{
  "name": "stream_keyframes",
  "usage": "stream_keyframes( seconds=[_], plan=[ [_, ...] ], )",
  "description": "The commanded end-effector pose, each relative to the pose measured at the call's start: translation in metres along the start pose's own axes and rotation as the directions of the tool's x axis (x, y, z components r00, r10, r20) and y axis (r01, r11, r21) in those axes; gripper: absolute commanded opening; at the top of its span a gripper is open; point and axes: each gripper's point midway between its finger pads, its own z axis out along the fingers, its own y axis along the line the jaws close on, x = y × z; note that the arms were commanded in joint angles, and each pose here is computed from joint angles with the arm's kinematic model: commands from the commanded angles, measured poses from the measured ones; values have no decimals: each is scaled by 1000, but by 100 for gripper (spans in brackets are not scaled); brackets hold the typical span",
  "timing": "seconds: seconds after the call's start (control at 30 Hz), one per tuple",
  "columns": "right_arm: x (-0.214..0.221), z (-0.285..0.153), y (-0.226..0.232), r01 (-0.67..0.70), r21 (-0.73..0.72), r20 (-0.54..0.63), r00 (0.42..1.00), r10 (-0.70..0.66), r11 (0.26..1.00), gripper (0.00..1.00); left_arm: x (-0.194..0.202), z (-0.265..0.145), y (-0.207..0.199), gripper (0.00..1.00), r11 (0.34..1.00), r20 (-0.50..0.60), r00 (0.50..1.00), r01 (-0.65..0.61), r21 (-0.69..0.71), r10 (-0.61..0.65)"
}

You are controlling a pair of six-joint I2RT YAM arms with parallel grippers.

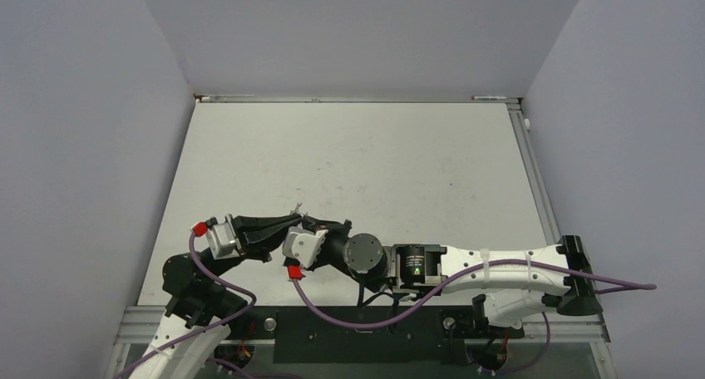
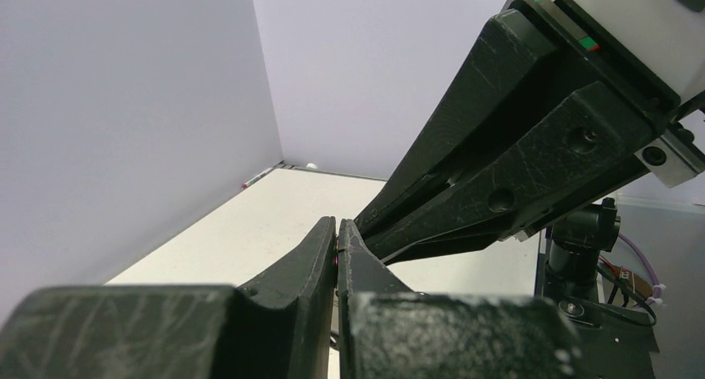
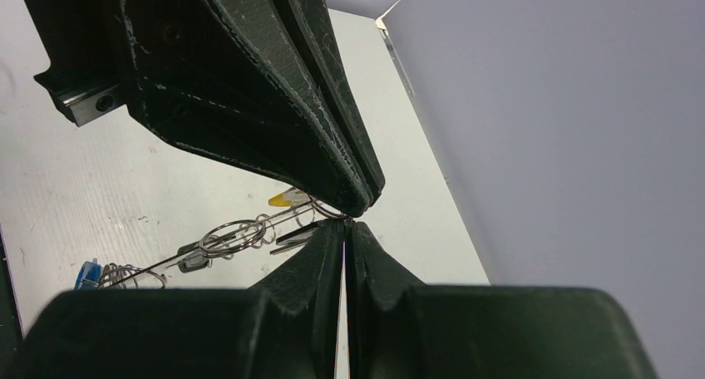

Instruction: Put the keys on the keyring

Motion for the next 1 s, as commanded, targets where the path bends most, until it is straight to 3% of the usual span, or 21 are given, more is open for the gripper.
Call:
stream_keyframes(
  seconds=[0.0, 0.77, 0.83, 0.97],
  plan=[
    [-37, -18, -20, -59, 19, 132, 990, 56, 998, 5, -10, 2, 0, 0, 1000, 12, 1000, -2, 0, 2],
    [-24, -25, -7, -54, -33, 120, 991, 58, 998, 5, -10, 3, -3, 0, 1000, 16, 1000, 9, 15, -9],
    [-22, -28, -9, -68, -40, 122, 990, 72, 997, 13, -10, 3, -3, 0, 1000, 17, 1000, 10, 15, -10],
    [-21, -35, -22, -134, -80, 165, 976, 146, 988, 37, -12, 2, -5, 0, 1000, 26, 1000, 8, 22, -8]
  ],
)
